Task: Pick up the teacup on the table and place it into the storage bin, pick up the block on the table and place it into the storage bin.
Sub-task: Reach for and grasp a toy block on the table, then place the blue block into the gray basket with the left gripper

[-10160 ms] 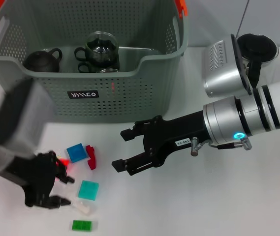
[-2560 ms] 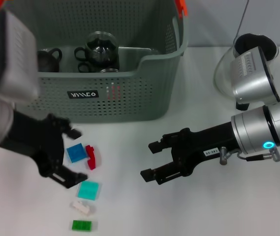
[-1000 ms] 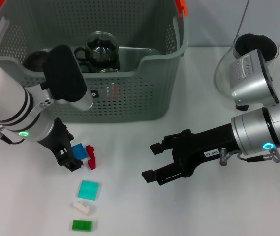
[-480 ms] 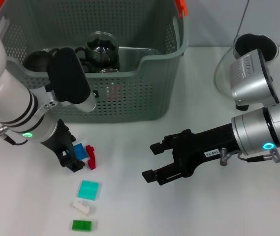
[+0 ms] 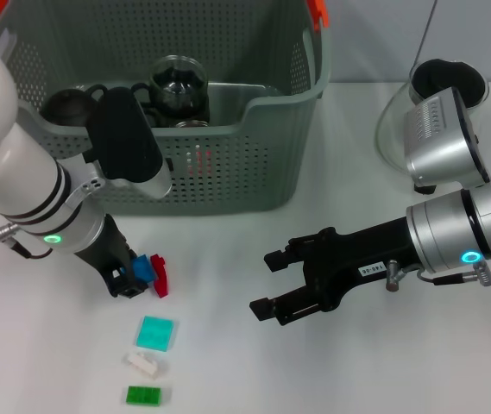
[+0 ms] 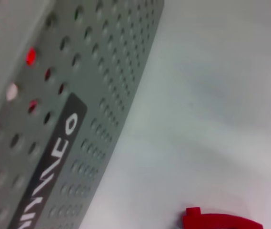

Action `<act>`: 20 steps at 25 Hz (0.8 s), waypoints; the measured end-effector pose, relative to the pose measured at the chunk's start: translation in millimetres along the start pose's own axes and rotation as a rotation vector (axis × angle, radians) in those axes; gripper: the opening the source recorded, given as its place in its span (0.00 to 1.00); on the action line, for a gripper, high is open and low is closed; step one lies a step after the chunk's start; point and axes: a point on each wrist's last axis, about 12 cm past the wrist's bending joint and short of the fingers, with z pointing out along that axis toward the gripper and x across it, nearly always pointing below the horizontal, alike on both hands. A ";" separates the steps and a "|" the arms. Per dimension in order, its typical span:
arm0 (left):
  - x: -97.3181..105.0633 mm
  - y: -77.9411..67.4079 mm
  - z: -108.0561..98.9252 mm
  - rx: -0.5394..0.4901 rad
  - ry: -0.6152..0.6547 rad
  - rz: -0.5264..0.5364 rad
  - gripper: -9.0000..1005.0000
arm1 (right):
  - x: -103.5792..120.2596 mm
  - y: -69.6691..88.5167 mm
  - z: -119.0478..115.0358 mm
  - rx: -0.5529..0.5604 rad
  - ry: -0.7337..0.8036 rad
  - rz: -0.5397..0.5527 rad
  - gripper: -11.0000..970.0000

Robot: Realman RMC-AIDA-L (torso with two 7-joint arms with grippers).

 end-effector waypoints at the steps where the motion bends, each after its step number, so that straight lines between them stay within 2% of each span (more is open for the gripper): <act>1: -0.3 0.0 -0.9 0.002 -0.002 -0.002 0.43 | 0.0 0.0 0.0 0.000 0.000 0.000 0.92; 6: 0.5 -0.5 -11.7 0.017 -0.019 -0.032 0.41 | 0.8 0.0 -0.8 -0.001 0.001 0.002 0.92; 8: 3.9 -0.9 -25.0 0.034 -0.054 -0.061 0.41 | 1.9 -0.4 -1.8 0.001 0.003 0.005 0.92; 10: 10.6 -1.1 -48.7 0.064 -0.137 -0.118 0.41 | 2.8 -0.6 -2.7 0.002 0.004 0.010 0.92; 13: 23.6 -5.3 -85.3 0.126 -0.324 -0.188 0.41 | 4.0 -0.5 -2.8 0.001 0.004 0.015 0.92; 15: 25.6 -8.5 -116.1 0.189 -0.580 -0.199 0.41 | 6.1 -0.6 -2.2 0.001 0.006 0.021 0.92; 16: 25.7 -7.8 -124.5 0.197 -0.646 -0.199 0.41 | 6.9 -0.6 -2.0 0.001 0.007 0.022 0.92; 18: 17.7 -3.9 -148.9 0.220 -0.837 -0.164 0.41 | 7.6 -0.5 -1.7 0.000 0.009 0.024 0.91; 20: 0.4 4.5 -163.6 0.208 -0.950 -0.135 0.41 | 7.4 -0.2 -1.3 -0.003 0.011 0.023 0.91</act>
